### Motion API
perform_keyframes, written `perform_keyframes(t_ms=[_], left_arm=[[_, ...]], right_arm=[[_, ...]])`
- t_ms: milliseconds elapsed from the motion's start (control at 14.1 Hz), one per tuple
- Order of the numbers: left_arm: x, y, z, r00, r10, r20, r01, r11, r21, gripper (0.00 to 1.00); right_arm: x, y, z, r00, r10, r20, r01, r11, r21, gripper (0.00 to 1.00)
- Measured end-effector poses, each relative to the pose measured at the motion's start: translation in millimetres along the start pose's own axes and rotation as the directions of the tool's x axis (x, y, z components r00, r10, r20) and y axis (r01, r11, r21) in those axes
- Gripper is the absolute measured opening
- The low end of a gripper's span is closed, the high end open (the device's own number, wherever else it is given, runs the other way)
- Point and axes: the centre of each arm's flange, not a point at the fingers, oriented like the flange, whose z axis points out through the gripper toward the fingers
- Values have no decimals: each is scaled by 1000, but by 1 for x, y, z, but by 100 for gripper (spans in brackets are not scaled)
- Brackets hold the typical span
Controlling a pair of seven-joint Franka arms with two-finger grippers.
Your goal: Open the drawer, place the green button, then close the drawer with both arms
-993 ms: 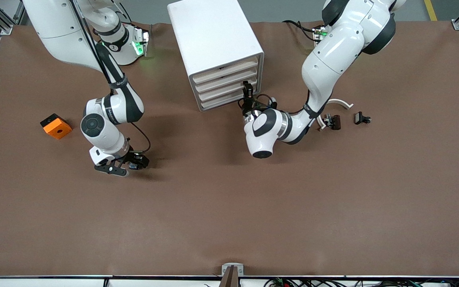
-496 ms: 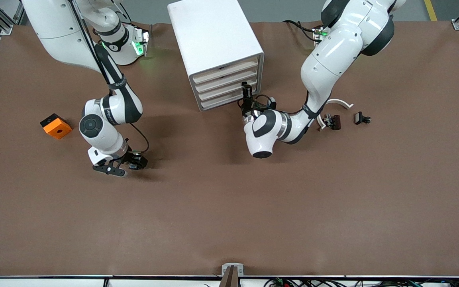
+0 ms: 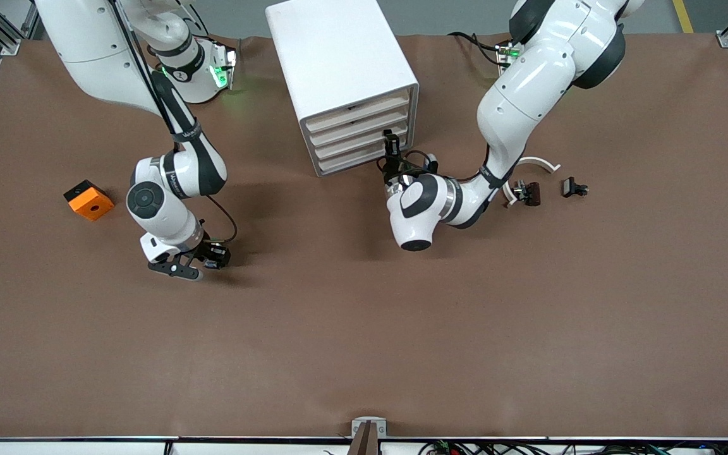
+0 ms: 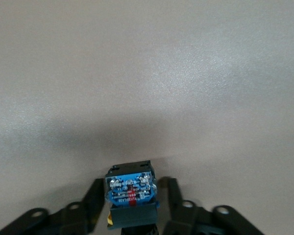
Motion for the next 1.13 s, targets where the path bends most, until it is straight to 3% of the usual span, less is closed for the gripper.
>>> perform_keyframes(t_ms=[71,355,638,851,1135], left_arm=[[1,0,-1,1000,-2,2,2,1000,-1,15],[12,3,-24,999,-11,39,12,1000,-14,15],[34,6,-67,994,-15,112,20,999,-44,15],[48,8,-92,988,-22,151,33,997,-69,15],[66,6,-135,978,-18,207,46,991,-130,16]], right_arm=[[0,0,0,1000,6,0,-6,1000,0,41],[3,-2,-5,1000,8,-2,-8,1000,2,41],[22,-11,-55,997,31,74,-29,999,-29,41],[25,-29,-123,981,154,115,-149,987,-55,41],[-23,-108,-181,946,304,115,-298,952,-65,41]])
